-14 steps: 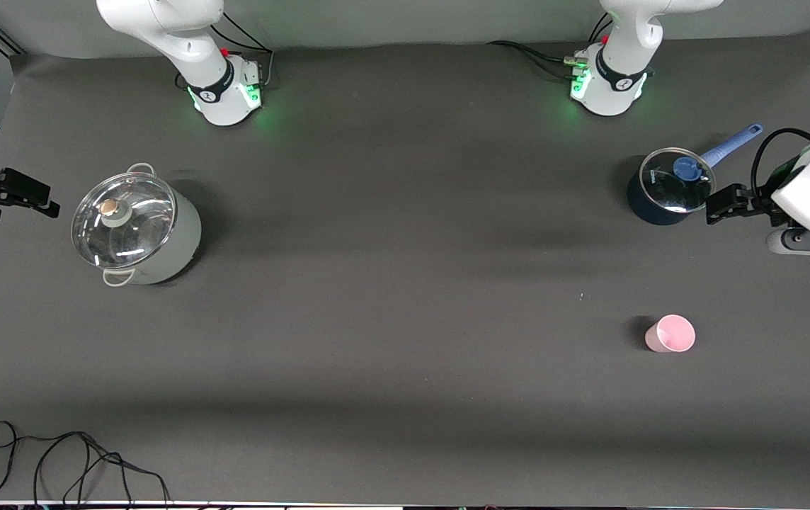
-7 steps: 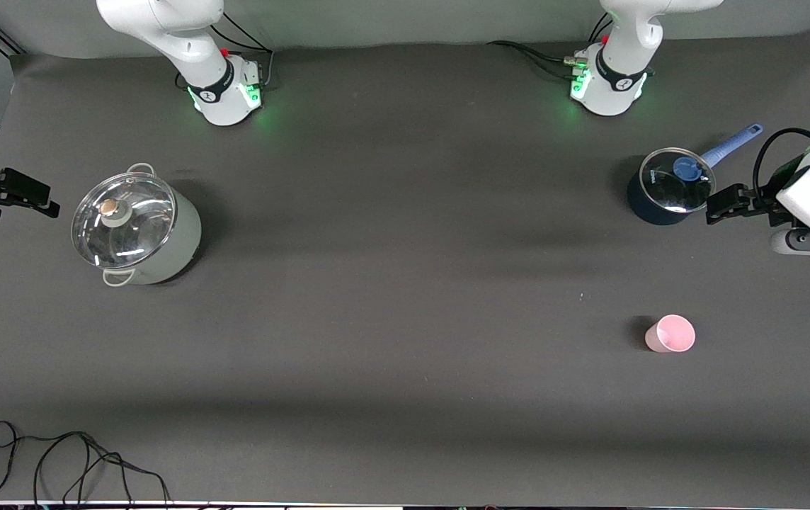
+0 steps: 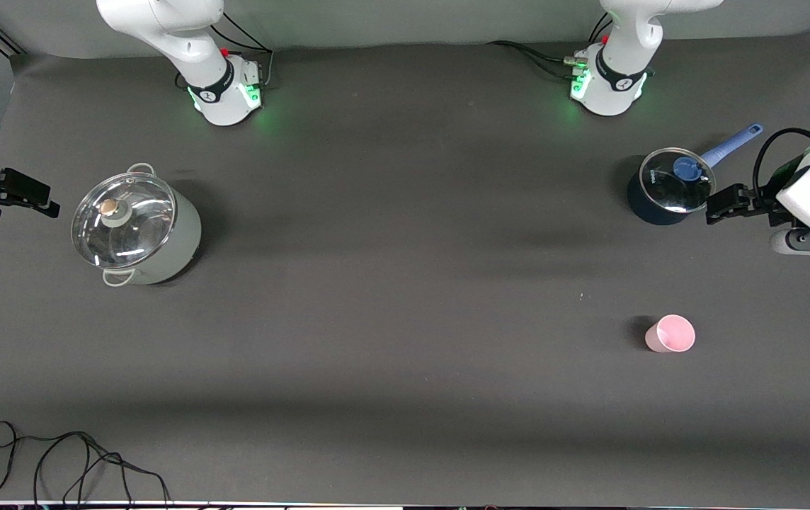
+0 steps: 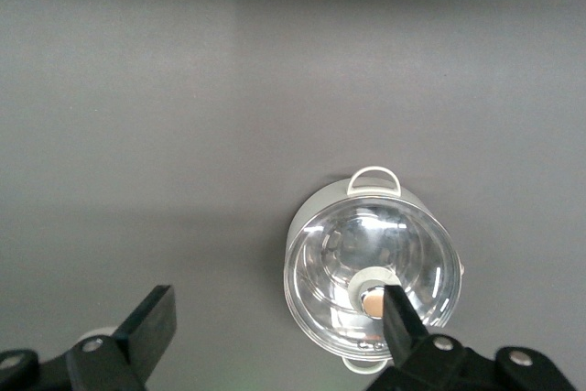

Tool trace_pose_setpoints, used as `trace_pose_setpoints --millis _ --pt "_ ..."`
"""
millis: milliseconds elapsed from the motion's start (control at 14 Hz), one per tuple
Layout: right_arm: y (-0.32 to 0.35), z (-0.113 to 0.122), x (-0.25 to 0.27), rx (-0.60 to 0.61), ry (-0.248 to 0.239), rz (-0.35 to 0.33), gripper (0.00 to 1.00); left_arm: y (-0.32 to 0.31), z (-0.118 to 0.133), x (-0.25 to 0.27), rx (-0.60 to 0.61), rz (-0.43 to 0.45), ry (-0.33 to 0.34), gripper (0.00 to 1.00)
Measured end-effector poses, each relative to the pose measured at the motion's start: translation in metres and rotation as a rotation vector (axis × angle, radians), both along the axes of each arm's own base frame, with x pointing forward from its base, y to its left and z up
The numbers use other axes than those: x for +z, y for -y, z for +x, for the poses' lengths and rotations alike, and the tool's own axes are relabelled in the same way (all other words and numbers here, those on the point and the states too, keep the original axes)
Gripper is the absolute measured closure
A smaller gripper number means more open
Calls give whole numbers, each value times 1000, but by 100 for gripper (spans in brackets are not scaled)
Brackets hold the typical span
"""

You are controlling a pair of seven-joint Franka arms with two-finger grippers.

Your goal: Transfer pink cup from left to right arm

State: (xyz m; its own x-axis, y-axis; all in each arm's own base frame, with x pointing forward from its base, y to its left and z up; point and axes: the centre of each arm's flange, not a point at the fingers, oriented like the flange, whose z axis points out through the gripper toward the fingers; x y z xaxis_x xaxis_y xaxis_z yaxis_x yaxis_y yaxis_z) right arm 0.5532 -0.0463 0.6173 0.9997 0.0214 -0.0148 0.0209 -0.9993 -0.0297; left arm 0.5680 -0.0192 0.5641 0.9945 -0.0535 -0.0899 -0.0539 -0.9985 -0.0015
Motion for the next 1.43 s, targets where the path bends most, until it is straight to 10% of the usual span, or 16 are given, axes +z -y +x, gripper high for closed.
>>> trace_pose_setpoints --millis 1429 --pt "0 0 0 0 0 0 0 -1 -2 -2 -103 -9 -21 0"
